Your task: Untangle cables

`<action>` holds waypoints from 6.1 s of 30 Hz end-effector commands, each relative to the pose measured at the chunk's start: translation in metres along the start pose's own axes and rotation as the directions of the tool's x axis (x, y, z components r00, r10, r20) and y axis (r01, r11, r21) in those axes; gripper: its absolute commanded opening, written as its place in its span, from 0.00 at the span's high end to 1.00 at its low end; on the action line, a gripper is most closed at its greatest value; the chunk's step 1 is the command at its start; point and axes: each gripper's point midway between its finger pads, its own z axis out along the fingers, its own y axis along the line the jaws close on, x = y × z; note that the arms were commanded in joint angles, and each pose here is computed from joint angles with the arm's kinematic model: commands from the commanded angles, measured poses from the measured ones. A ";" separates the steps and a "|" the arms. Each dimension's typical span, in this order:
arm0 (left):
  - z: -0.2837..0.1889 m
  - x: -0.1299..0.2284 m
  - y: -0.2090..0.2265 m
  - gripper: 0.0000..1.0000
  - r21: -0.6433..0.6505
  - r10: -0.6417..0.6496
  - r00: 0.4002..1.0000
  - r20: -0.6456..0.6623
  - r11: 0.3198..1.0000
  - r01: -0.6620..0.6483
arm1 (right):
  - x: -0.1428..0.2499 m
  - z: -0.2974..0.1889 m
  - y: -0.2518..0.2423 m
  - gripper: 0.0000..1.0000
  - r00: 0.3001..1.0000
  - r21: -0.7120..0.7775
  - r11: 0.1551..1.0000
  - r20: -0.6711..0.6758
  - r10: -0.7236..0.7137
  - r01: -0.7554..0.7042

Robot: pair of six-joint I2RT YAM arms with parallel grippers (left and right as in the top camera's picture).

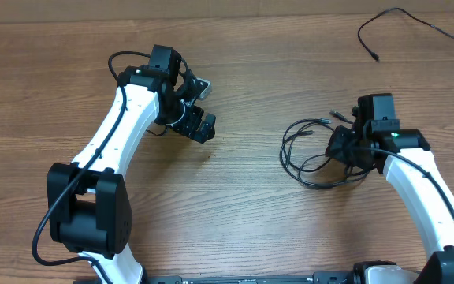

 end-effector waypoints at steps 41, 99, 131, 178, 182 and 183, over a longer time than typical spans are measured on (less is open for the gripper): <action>0.005 0.000 -0.004 0.00 0.006 0.005 1.000 -0.013 1.000 -0.005 | -0.063 -0.382 0.290 0.96 0.618 -0.459 0.630 0.785 -0.042 0.627; 0.005 0.000 -0.004 0.01 0.006 0.005 1.000 -0.013 1.000 -0.005 | -0.239 -0.507 0.108 0.96 -0.101 0.809 0.565 0.556 -0.825 -0.163; 0.005 0.000 -0.004 0.00 0.006 0.005 1.000 -0.013 1.000 -0.005 | -0.245 -0.381 -0.001 0.96 0.431 0.614 0.778 0.742 -0.514 -0.130; 0.005 0.000 -0.004 0.00 0.006 0.005 1.000 -0.013 1.000 -0.005 | -0.319 -0.129 -0.142 0.96 0.815 -0.012 0.992 0.571 -0.095 0.124; 0.005 0.000 -0.004 0.00 0.005 0.005 1.000 -0.013 1.000 -0.005 | -0.319 -0.103 -0.201 0.96 0.842 0.019 1.000 0.539 -0.025 0.018; 0.005 0.000 -0.004 0.00 0.006 0.005 1.000 -0.013 1.000 -0.005 | -0.317 -0.094 -0.219 0.96 0.848 0.027 1.000 0.529 -0.002 -0.015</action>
